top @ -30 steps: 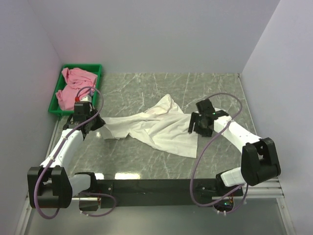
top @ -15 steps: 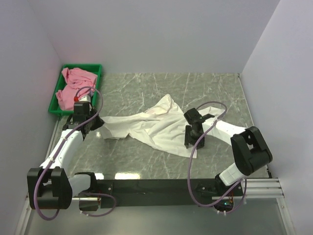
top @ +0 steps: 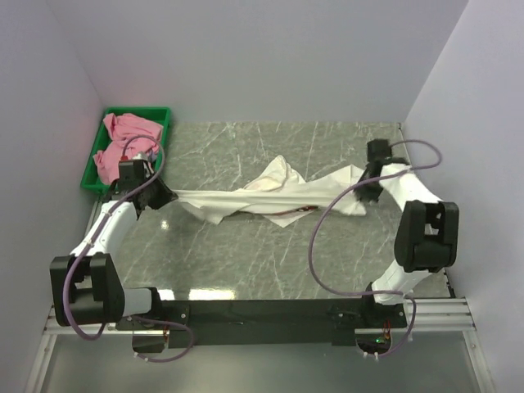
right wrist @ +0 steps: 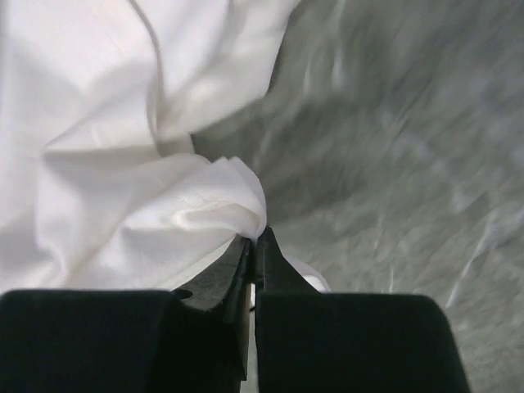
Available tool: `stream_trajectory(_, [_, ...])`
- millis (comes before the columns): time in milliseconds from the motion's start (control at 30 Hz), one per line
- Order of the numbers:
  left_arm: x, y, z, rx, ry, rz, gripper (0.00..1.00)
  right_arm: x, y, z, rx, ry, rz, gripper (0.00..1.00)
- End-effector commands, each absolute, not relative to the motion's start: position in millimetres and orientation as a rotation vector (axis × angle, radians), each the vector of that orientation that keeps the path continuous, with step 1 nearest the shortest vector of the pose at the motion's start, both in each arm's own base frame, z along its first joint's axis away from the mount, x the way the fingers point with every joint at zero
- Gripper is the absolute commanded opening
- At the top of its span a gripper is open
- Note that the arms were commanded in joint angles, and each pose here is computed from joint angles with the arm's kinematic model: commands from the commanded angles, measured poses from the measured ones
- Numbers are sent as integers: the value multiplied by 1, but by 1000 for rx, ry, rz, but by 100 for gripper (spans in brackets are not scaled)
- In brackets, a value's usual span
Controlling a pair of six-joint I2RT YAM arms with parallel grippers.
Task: Fold and stack the t-shirts
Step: Flatten the tshirt out
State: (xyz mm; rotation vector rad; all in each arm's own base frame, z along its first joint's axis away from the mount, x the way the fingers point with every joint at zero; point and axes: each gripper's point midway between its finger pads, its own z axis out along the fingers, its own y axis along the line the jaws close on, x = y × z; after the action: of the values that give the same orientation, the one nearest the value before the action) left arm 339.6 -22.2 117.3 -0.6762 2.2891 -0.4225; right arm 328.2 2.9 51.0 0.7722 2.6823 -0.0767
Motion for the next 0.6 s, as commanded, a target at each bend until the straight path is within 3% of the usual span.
stream_trajectory(0, [360,-25,141,-672,2204,-495,1,369,-56,100,873,2479,-186,0])
stream_trajectory(233, [307,-45,107,-708,2272,-609,1,325,-33,91,808,2543,-70,0])
stream_trajectory(367, [290,-49,142,-650,2204,-625,1,296,-23,98,819,2513,0,0])
stream_trajectory(567, [276,-30,216,-641,2031,-508,1,292,-37,185,826,2243,-16,0])
